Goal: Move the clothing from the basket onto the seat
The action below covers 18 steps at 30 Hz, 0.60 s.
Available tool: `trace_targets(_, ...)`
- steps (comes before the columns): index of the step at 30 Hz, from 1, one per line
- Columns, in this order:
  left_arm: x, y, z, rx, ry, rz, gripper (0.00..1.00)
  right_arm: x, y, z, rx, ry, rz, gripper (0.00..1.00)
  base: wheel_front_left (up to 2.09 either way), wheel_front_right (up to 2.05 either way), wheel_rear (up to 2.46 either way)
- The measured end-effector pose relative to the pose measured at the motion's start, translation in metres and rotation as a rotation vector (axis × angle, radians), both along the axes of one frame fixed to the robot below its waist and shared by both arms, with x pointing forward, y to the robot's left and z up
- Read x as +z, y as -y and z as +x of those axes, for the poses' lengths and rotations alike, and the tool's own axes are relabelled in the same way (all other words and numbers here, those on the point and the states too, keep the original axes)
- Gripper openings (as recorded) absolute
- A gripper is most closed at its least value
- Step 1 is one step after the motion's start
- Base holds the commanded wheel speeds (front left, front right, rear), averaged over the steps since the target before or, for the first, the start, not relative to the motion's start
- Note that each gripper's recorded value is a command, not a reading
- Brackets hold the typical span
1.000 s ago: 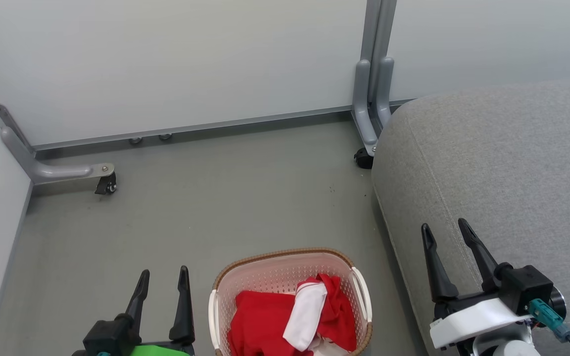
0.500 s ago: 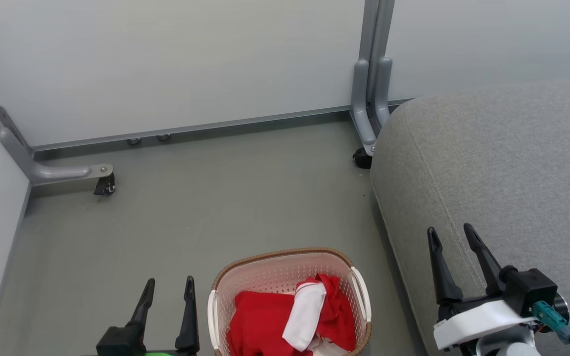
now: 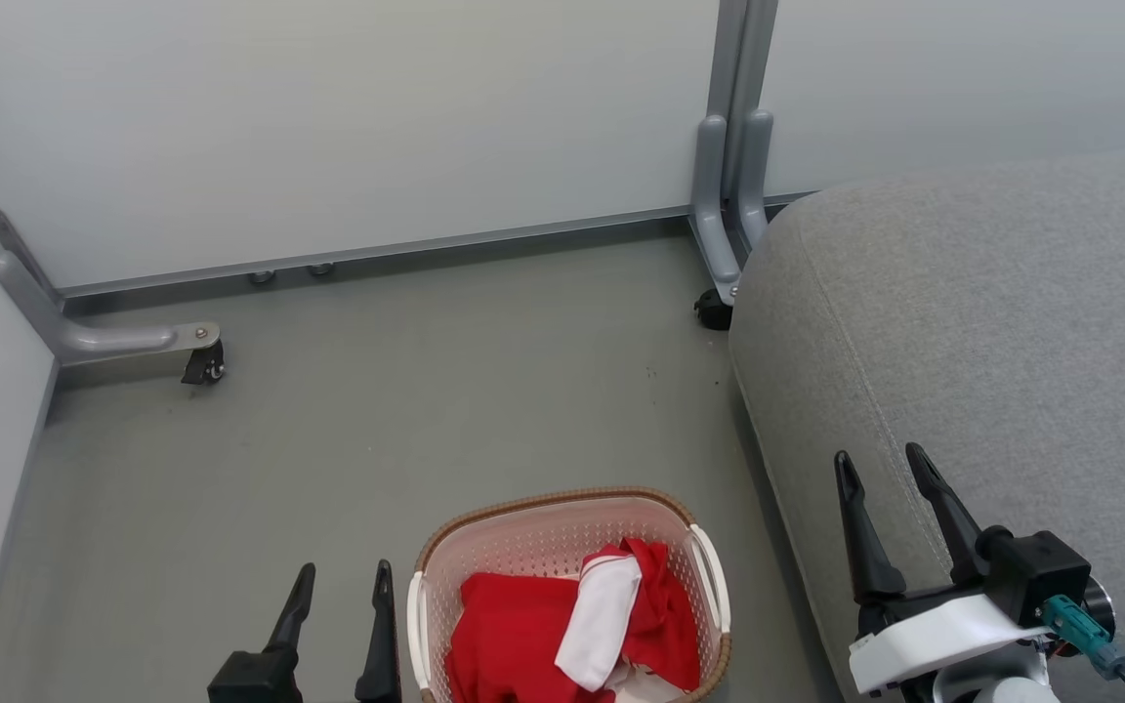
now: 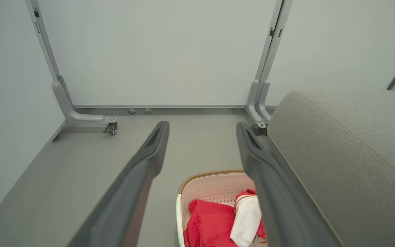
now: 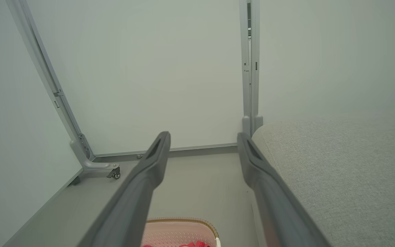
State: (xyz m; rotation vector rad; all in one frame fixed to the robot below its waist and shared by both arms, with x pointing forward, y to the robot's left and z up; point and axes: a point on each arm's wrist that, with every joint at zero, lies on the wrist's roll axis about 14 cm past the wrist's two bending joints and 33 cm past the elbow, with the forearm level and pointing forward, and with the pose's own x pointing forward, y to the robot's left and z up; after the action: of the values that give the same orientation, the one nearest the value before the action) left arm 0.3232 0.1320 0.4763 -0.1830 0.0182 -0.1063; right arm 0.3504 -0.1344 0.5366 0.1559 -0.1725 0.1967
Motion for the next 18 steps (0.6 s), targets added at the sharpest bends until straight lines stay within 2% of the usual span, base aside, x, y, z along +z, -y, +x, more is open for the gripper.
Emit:
trace_targets(11,-0.013,0.023,0.011,-0.073,-0.045,0.009,1.00,-0.010,0.019,-0.002,-0.060,-0.030,-0.006,1.00,0.00,0.00,0.00)
trace_targets(18,-0.050,0.039,0.020,-0.131,-0.152,0.111,1.00,-0.020,0.019,0.007,-0.061,-0.063,-0.009,1.00,0.00,0.00,0.00)
